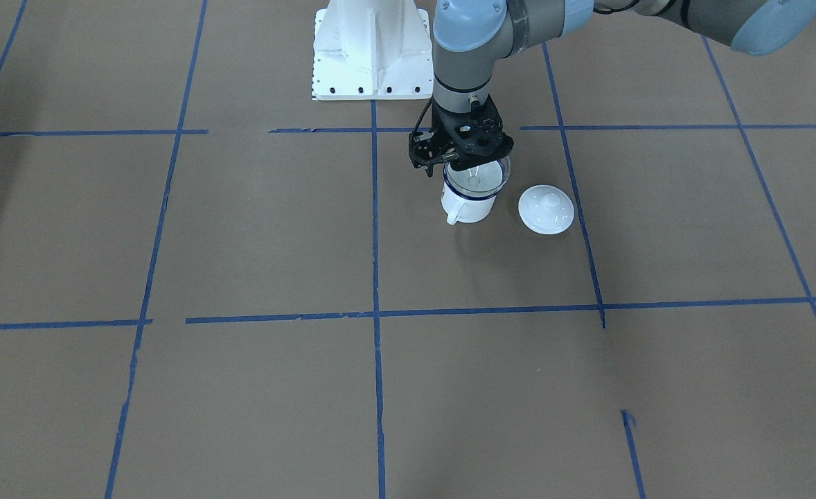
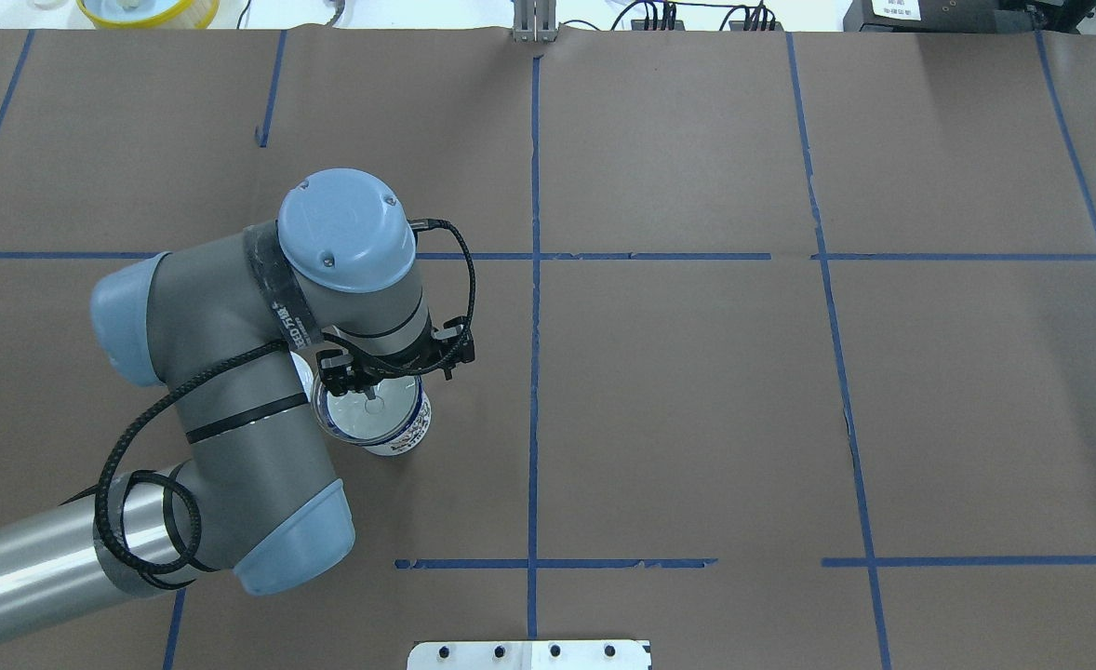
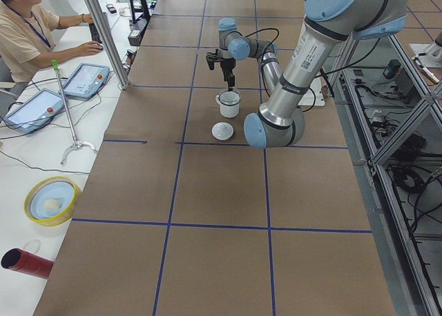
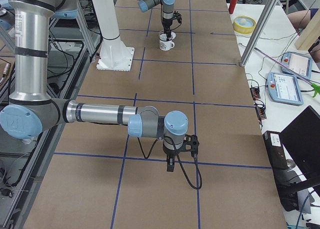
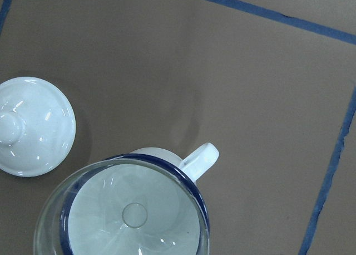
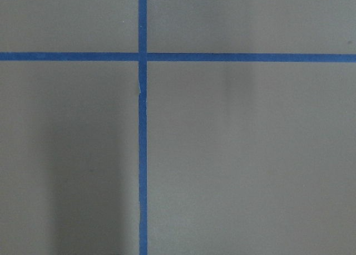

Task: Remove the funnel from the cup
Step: 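Lower the left gripper and close it on the funnel stem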

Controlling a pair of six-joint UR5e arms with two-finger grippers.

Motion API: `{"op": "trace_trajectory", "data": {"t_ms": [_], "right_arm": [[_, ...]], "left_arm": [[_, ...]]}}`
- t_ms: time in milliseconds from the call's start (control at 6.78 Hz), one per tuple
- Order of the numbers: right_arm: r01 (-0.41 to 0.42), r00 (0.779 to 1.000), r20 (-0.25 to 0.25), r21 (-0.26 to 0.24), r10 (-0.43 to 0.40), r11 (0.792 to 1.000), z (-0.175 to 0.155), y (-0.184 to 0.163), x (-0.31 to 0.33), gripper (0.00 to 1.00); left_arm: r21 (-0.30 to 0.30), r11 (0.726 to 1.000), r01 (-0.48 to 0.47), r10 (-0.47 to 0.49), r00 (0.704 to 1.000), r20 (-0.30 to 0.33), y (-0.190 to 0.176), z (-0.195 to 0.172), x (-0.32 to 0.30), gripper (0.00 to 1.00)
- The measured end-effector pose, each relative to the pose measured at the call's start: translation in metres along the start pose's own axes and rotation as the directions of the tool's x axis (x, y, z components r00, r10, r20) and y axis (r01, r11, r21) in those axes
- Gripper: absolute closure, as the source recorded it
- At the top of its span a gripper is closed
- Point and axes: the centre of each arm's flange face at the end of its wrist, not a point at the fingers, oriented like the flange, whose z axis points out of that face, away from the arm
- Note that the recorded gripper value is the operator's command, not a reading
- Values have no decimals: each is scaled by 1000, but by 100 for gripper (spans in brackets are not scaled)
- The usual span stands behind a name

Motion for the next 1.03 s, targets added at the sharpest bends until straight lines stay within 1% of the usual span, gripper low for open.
{"op": "trace_trajectory", "data": {"t_ms": [147,295,1032], "right_arm": [[0,1000,0,0,0,1000,0,0,0,0],[0,1000,0,0,0,1000,0,0,0,0],[0,1000,0,0,0,1000,0,0,0,0]], "left_arm": [[-3,1000,-7,7,1000,6,4,7,2,73],[-6,1000,-11,11,1000,9,6,11,2,100],[-5,1000,-16,16,1000,-7,10,4,1,100]]}}
